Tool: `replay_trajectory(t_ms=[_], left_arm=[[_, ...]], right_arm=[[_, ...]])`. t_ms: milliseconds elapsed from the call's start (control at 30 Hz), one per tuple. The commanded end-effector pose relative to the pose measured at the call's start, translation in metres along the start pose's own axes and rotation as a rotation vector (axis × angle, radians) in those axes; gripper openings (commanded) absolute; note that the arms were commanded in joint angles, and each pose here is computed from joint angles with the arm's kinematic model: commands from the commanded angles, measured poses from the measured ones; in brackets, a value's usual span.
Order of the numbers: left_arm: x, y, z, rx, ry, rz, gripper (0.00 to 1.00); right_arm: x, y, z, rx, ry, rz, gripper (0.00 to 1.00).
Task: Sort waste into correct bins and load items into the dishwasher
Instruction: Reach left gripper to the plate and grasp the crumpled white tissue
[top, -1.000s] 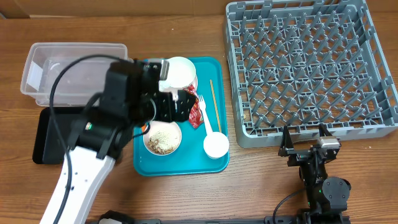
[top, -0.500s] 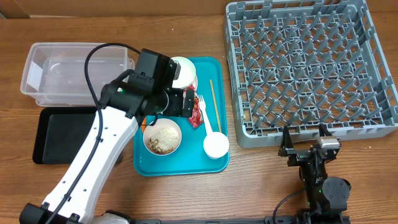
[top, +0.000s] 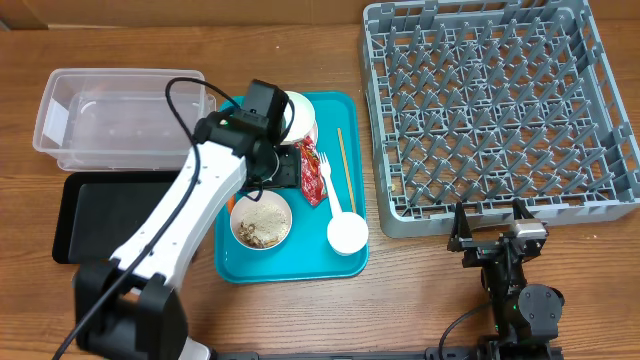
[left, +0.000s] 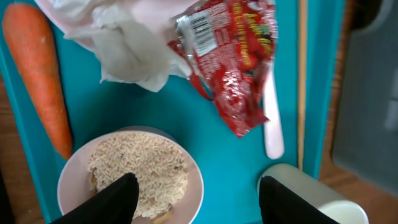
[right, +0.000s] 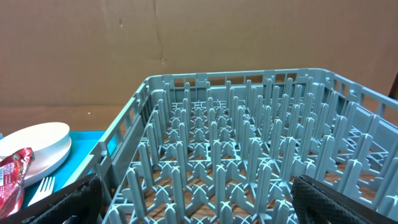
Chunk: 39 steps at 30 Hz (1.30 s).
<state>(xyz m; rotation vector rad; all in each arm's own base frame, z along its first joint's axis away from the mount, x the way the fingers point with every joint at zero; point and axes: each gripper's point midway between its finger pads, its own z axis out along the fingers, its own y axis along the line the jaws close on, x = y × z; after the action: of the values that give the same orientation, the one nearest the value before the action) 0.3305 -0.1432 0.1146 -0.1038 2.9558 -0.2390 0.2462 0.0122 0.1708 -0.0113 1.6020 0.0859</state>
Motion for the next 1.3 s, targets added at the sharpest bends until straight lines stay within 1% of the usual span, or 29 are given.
replay_trajectory(t_ms=[0, 67, 167, 233, 433, 567, 667, 767, 967, 1033, 1133, 1233, 1267], left_arm=[[-0.007, 0.011, 0.013, -0.077, -0.007, -0.131, 0.64], [-0.011, 0.021, 0.02, -0.132, -0.021, -0.205, 0.65], [-0.015, 0.025, 0.027, -0.147, -0.034, -0.264, 0.65], [-0.018, 0.024, 0.032, -0.146, -0.037, -0.267, 0.63], [-0.03, 0.026, 0.053, -0.167, -0.061, -0.267, 0.55], [-0.032, 0.028, 0.064, -0.18, -0.059, -0.275, 0.51], [-0.036, 0.036, 0.062, -0.224, -0.09, -0.292, 0.51], [-0.041, 0.044, 0.059, -0.268, -0.126, -0.292, 0.54], [-0.047, 0.042, 0.059, -0.258, -0.15, -0.294, 0.57], [-0.051, 0.04, 0.059, -0.248, -0.164, -0.295, 0.57], [-0.053, 0.038, 0.06, -0.239, -0.17, -0.296, 0.53], [-0.054, 0.038, 0.06, -0.237, -0.174, -0.296, 0.36], [-0.054, 0.038, 0.06, -0.237, -0.173, -0.296, 0.34]], right_arm=[[0.001, -0.001, 0.0, 0.003, -0.009, 0.0, 1.0], [0.001, -0.001, 0.0, 0.003, -0.009, -0.001, 1.0], [0.001, -0.001, 0.0, 0.003, -0.009, -0.001, 1.0], [0.001, -0.001, 0.0, 0.003, -0.009, -0.001, 1.0], [0.001, -0.001, 0.0, 0.003, -0.009, -0.001, 1.0], [0.001, -0.001, 0.0, 0.003, -0.009, 0.0, 1.0], [0.001, -0.001, 0.0, 0.003, -0.009, -0.001, 1.0], [0.001, -0.001, 0.0, 0.003, -0.009, 0.0, 1.0], [0.001, -0.001, 0.0, 0.003, -0.009, 0.0, 1.0], [0.001, -0.001, 0.0, 0.003, -0.009, -0.001, 1.0], [0.001, -0.001, 0.0, 0.003, -0.008, 0.0, 1.0], [0.001, -0.001, 0.0, 0.003, -0.009, -0.001, 1.0], [0.001, -0.001, 0.0, 0.003, -0.009, -0.001, 1.0]])
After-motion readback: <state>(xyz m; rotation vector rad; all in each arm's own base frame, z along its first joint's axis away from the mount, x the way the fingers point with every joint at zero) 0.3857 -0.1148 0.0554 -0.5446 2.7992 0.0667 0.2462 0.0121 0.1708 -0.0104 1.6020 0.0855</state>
